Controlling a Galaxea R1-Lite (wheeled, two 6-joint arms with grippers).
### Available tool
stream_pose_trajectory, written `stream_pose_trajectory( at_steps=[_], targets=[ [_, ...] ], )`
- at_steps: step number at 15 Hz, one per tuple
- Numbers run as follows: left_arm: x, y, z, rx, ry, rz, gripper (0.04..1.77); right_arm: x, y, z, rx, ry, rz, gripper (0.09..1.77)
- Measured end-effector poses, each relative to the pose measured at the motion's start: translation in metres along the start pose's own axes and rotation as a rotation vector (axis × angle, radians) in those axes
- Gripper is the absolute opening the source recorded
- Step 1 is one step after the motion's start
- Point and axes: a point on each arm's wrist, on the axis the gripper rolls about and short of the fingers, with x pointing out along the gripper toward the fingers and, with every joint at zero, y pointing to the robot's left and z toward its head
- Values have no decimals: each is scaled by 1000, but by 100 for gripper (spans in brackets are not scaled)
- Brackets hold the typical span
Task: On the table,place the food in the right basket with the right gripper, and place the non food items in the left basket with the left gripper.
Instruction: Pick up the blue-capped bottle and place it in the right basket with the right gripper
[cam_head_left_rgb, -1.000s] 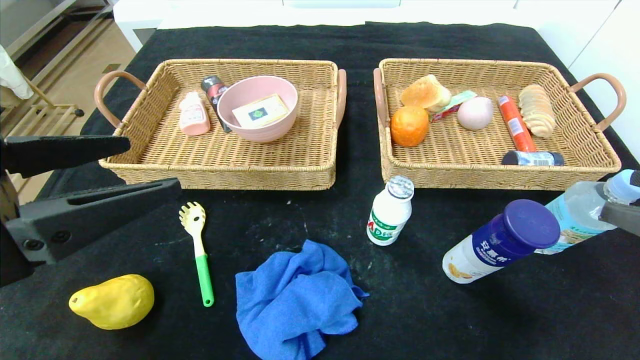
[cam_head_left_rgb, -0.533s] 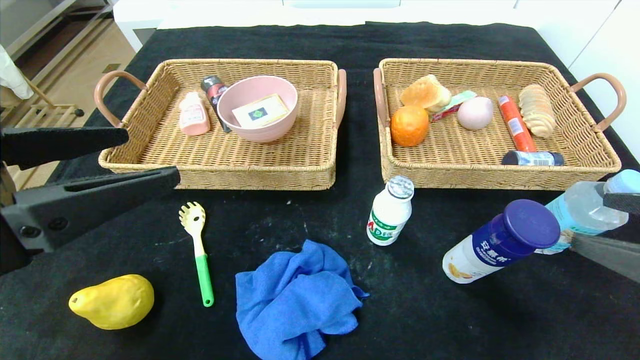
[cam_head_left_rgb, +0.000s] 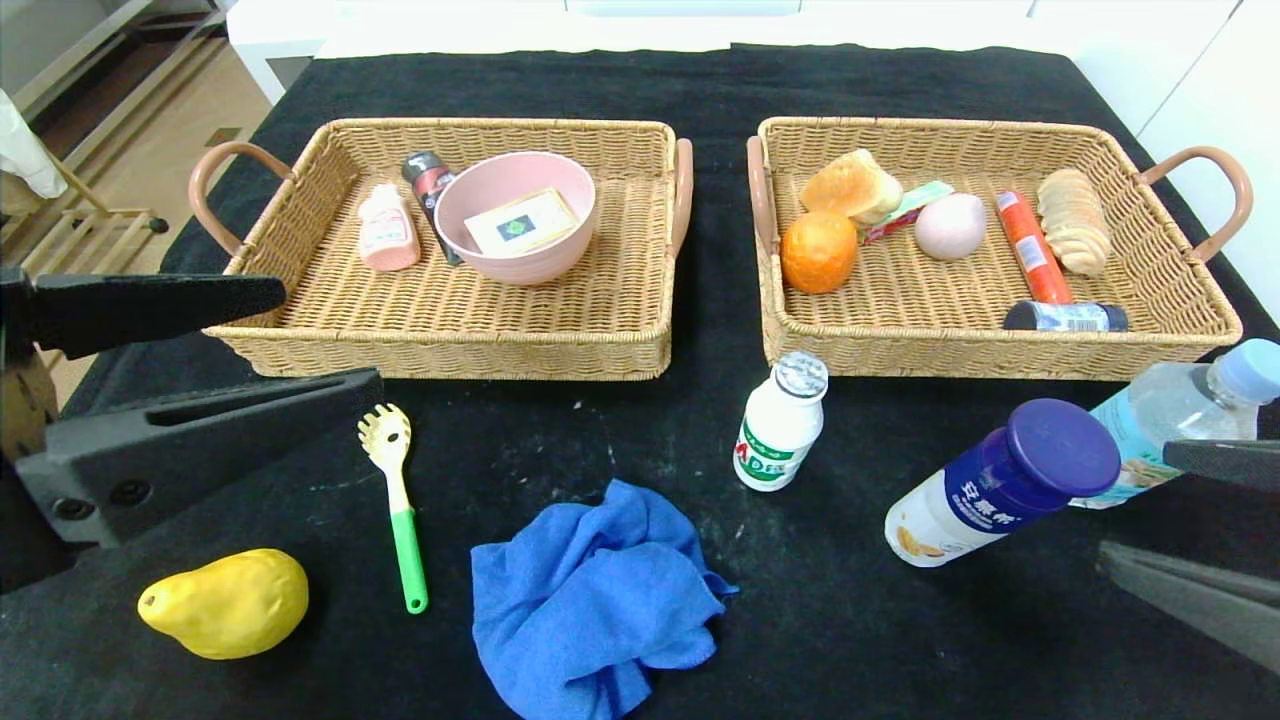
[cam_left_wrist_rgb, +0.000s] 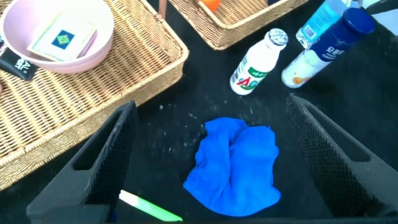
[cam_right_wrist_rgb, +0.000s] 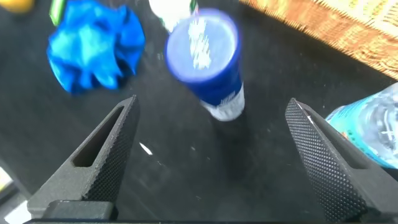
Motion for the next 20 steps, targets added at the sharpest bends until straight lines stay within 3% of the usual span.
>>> stream_pose_trajectory(
  at_steps=[5,11,20],
  targets=[
    [0,0,0,0,0,-3,172,8,2,-18,-47,28,8,171],
    [0,0,-1,1,-2,-2,172,29,7,-39,-114,-48,-31,171],
    [-1,-1,-1,1,-2,-5,172,56,33,-49,-136,-150,-183,171]
  ],
)
